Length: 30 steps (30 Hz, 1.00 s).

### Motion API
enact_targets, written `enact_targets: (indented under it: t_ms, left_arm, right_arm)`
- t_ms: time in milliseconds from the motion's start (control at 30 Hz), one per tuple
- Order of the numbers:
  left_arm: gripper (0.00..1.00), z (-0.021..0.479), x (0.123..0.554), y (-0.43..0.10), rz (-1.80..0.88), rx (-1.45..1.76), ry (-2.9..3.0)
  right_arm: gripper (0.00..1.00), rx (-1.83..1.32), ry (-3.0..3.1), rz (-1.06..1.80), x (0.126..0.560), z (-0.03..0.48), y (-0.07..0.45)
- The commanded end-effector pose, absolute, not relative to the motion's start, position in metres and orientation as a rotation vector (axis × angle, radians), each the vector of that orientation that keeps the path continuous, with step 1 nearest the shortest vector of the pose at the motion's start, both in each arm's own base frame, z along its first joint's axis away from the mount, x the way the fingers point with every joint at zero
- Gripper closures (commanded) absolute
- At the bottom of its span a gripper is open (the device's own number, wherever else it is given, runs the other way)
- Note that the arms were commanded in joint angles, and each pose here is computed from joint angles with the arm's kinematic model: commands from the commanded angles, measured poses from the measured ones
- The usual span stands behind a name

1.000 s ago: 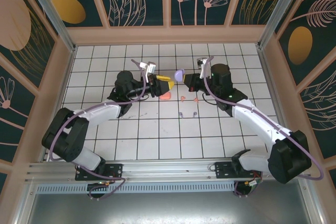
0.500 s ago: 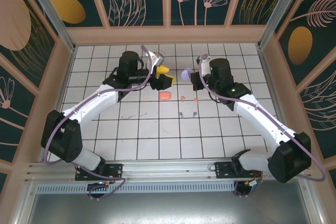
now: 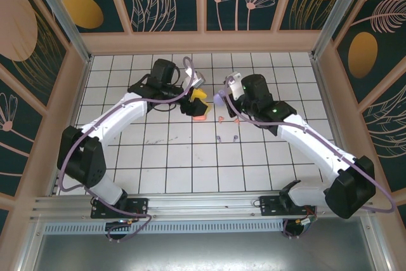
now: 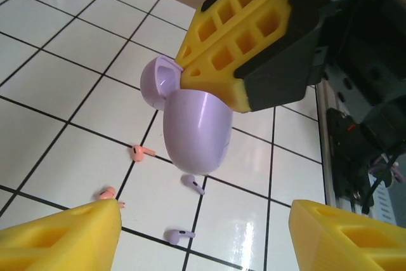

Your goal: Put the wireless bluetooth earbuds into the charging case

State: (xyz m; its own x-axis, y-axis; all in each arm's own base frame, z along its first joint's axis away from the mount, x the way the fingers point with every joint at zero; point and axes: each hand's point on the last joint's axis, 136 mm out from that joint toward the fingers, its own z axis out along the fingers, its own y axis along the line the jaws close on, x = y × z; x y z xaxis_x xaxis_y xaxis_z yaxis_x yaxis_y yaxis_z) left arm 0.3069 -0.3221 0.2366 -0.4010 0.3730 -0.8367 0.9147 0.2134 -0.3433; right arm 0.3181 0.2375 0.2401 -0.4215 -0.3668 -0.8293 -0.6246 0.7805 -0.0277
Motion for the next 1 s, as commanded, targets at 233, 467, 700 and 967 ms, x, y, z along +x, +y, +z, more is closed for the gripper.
enact_targets:
  t_ms: [233,467,700,967]
  left_arm:
    - [0.31,0.243,0.292,-0.324,-1.253,1.285,1.845]
    - [0.36,0.242,0.291,-0.325,-1.264,1.292,1.847]
    - [0.38,0.238,0.292,-0.327,-1.288,1.295,1.853]
    - [0.48,0.238,0.292,-0.329,-1.304,1.296,1.845]
  right_arm:
    - [1.00,-0.887,2.017,0.260,0.306,0.248,0.265]
    - [1.00,-0.898,2.015,0.268,0.304,0.248,0.269]
    - [1.00,-0.903,1.997,0.295,0.300,0.255,0.276]
    - [1.00,-0.910,1.990,0.303,0.300,0.256,0.279]
